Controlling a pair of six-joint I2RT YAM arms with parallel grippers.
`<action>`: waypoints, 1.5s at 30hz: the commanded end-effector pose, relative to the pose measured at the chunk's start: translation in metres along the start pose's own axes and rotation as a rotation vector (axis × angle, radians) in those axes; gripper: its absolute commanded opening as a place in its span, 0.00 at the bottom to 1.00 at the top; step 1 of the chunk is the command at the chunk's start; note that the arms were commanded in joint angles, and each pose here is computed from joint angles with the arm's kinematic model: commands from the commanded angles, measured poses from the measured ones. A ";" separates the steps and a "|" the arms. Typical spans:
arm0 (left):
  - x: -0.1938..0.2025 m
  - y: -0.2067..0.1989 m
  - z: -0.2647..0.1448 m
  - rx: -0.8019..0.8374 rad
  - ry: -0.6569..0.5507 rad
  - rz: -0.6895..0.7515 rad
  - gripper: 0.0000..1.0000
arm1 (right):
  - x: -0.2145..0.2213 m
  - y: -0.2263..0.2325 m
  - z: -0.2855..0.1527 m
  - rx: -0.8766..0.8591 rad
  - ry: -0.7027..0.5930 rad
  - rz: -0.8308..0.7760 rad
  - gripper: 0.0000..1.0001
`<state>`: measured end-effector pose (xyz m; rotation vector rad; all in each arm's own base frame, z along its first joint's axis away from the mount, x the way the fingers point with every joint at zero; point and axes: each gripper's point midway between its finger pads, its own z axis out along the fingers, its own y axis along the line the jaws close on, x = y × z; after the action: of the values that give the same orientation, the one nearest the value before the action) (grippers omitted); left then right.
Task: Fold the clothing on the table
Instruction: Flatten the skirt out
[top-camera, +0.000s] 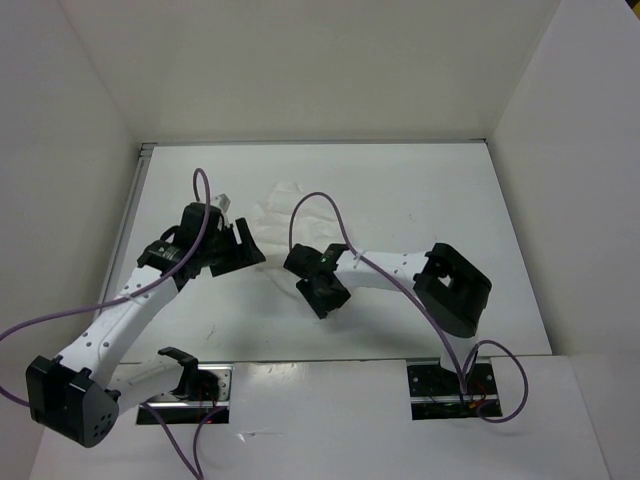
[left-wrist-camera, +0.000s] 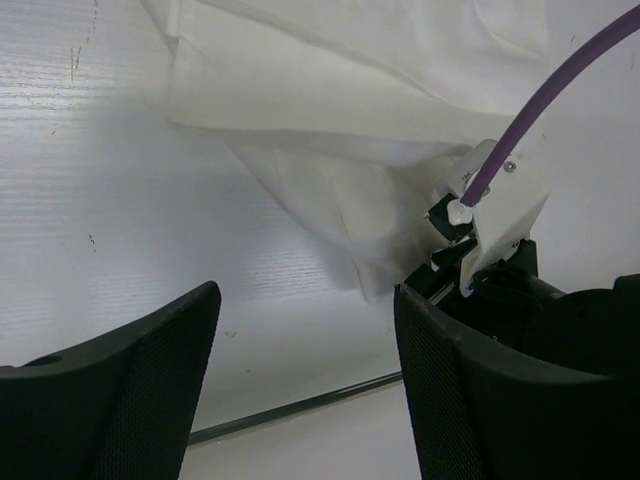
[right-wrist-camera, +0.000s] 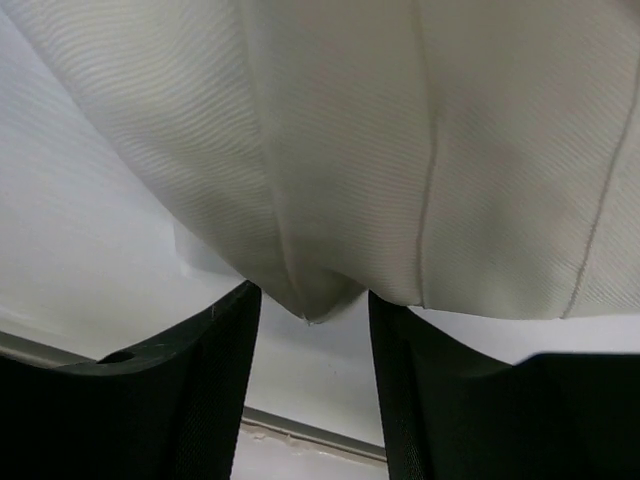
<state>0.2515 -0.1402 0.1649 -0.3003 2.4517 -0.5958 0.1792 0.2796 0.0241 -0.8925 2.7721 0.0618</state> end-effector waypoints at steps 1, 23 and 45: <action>0.001 0.003 -0.005 -0.001 -0.016 -0.018 0.77 | -0.006 0.002 0.007 0.028 -0.030 0.013 0.52; -0.021 0.001 -0.025 0.036 -0.126 -0.021 0.81 | -0.191 -0.049 -0.285 -0.191 -0.694 0.228 0.00; -0.009 0.004 -0.032 0.073 -0.148 -0.089 0.81 | -0.206 -0.079 -0.336 -0.323 -0.910 0.304 0.00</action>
<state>0.2362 -0.1197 0.1847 -0.3925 2.3105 -0.6386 0.3110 0.2997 0.3686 -0.3555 2.1475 0.6631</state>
